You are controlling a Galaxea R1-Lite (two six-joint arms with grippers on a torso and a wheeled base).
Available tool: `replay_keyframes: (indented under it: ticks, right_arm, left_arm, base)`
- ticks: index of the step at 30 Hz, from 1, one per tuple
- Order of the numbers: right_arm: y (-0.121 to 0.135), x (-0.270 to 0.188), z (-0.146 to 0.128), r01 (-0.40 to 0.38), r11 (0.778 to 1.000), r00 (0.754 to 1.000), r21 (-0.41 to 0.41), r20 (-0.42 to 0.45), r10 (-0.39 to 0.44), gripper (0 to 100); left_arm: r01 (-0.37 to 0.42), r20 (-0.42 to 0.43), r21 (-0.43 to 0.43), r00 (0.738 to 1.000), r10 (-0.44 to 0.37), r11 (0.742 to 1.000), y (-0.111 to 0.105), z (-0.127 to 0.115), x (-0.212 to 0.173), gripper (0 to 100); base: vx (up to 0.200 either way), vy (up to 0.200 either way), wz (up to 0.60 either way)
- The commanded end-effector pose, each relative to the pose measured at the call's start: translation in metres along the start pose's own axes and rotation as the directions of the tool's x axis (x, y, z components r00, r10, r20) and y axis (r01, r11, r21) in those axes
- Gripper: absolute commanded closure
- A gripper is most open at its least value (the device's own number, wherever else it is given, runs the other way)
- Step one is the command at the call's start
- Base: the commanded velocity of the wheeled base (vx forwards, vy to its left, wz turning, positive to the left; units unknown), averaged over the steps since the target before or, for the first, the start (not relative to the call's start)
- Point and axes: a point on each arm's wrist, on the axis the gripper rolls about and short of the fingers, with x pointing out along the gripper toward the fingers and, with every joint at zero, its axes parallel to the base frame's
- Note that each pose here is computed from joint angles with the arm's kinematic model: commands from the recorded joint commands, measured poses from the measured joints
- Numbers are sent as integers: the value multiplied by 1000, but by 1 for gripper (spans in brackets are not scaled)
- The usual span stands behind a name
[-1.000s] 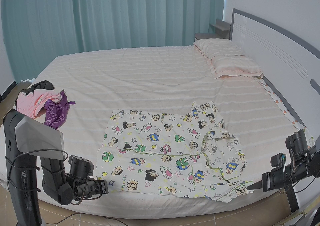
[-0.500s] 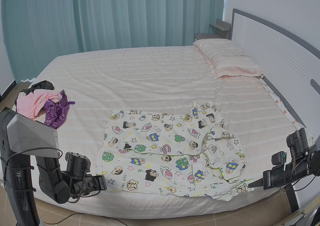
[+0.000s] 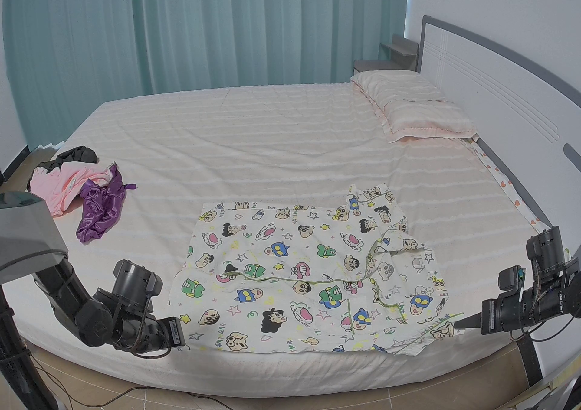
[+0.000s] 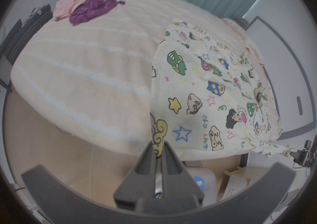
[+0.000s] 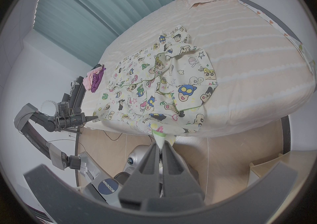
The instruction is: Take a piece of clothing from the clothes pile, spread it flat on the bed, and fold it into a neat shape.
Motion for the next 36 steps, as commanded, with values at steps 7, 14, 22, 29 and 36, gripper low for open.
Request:
replay_keyframes:
  ticks: [7,14,22,29,36]
  right_arm:
    - [-1,-14,-26,23,999,997,-45,-70,-27,100]
    - [-1,-18,-40,23,996,990,-88,-139,-36,100]
    - [-5,-17,-53,23,993,979,-115,-200,-45,100]
    - [-4,-15,-53,11,991,976,-130,-214,-39,100]
    - [1,-17,-31,5,990,990,-138,-141,-24,100]
  left_arm:
    - [-5,30,11,1000,5,1000,-2,12,-18,100]
    - [-31,-11,37,999,31,999,4,3,-15,100]
    - [-56,-62,95,996,63,994,12,-10,-12,100]
    - [-55,-59,95,996,61,994,11,-8,-10,100]
    - [-30,-6,64,1000,30,997,2,7,-12,100]
  base:
    - [0,0,0]
    - [0,0,0]
    - [0,0,0]
    - [0,0,0]
    - [0,0,0]
